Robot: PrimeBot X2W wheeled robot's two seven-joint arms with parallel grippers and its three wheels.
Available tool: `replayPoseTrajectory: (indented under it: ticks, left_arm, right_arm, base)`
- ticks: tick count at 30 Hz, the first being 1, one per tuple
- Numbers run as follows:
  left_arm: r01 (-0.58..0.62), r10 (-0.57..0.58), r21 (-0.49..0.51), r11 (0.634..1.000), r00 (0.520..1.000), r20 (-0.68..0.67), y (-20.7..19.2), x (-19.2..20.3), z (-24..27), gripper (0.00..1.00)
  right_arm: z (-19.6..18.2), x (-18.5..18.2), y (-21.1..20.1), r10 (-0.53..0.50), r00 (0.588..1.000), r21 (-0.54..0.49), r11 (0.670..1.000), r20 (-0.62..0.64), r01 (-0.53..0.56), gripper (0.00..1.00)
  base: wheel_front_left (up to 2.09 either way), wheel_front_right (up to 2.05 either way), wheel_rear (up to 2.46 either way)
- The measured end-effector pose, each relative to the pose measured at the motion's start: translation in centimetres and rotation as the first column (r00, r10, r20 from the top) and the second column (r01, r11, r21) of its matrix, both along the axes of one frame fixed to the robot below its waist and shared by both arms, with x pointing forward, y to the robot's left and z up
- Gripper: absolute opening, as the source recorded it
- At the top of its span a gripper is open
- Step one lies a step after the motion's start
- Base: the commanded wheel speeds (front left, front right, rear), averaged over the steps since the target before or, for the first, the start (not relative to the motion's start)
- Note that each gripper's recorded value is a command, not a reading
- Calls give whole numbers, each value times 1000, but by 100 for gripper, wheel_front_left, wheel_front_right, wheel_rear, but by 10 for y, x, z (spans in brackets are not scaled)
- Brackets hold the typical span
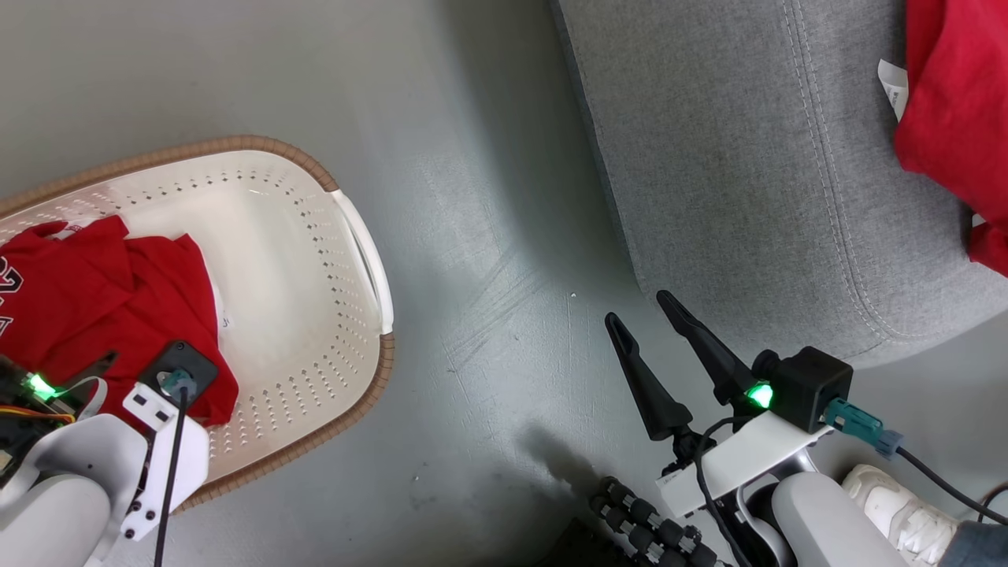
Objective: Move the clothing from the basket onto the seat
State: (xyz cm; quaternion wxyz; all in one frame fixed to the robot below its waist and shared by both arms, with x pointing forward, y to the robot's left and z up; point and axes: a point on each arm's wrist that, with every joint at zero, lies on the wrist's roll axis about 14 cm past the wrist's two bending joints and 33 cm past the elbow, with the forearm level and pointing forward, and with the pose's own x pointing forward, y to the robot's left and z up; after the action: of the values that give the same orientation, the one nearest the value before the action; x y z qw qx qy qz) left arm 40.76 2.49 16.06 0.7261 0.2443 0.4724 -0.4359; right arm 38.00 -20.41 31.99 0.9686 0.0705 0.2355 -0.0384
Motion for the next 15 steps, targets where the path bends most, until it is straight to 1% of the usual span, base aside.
replayPoseTrajectory:
  ticks: [8,9,15]
  left_arm:
    - [3,-3,-8,1000,1000,-31,-6,-8,-4,100]
    - [3,-4,-12,1000,997,-75,-9,-18,-8,100]
    - [-13,10,-32,999,994,-108,-17,-25,-8,100]
  right_arm:
    - [-4,-2,0,0,1000,0,1000,-14,0,100]
    - [-9,-3,1,1,1000,1,1000,-26,-1,100]
    - [-11,-4,1,0,999,1,1000,-34,0,100]
  base:
    - [0,0,0]
    - [0,0,0]
    - [0,0,0]
